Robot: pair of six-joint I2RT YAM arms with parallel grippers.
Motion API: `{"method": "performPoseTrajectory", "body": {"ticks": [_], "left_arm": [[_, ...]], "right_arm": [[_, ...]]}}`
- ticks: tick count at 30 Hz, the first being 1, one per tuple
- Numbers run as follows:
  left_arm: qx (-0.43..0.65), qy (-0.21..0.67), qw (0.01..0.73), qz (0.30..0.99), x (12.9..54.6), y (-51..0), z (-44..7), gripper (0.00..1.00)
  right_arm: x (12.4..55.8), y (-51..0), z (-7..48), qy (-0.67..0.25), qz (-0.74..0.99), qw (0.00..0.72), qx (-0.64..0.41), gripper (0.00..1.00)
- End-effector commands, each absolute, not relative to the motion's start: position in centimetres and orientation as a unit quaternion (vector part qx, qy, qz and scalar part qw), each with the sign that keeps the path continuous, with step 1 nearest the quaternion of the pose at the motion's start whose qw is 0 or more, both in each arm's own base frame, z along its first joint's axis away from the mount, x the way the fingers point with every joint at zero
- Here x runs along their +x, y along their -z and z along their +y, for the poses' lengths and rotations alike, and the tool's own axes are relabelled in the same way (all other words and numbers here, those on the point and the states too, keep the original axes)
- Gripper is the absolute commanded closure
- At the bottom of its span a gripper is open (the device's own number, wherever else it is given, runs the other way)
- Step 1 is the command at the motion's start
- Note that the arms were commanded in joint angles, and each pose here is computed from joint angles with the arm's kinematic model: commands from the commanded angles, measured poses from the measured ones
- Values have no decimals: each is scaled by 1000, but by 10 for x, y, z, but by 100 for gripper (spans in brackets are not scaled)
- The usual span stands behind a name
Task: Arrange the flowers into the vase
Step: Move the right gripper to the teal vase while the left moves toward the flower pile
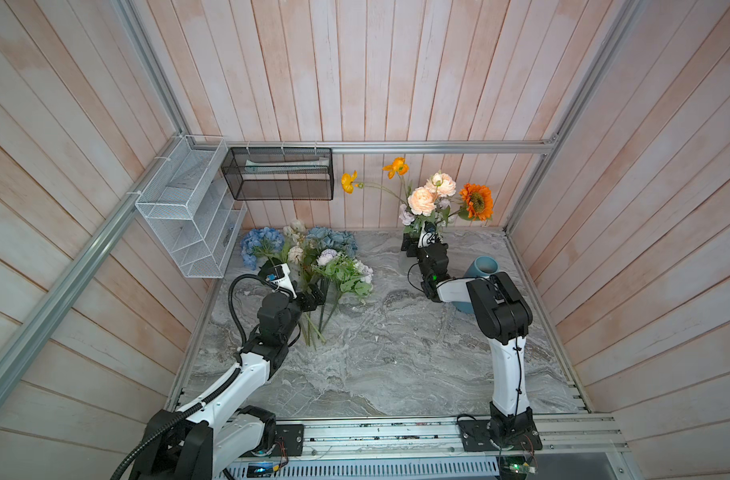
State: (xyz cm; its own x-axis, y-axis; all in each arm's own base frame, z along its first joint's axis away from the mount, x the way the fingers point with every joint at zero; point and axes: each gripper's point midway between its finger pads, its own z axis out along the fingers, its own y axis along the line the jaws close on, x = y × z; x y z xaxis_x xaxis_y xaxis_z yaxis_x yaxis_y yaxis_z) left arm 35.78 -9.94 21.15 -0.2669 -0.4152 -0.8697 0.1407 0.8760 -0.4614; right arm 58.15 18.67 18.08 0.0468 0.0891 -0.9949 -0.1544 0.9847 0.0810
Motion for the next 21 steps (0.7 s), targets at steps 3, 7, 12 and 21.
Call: {"method": "performPoseTrajectory", "body": {"ticks": [3,7,12,21], "left_arm": [[-107,231,587,768,356,-199,-92,0],[-99,246,588,765,360,-203,-98,0],[-80,271,582,763,366,-208,-111,0],[-13,329,564,758,376,-214,-152,0]], "right_arm": [[566,-188,186,-100,696,710,-31,2],[542,-194,191,-114,707,697,-41,2],[498,-197,192,-124,730,671,-45,2],[410,-184,163,-143,806,574,-19,2]]}}
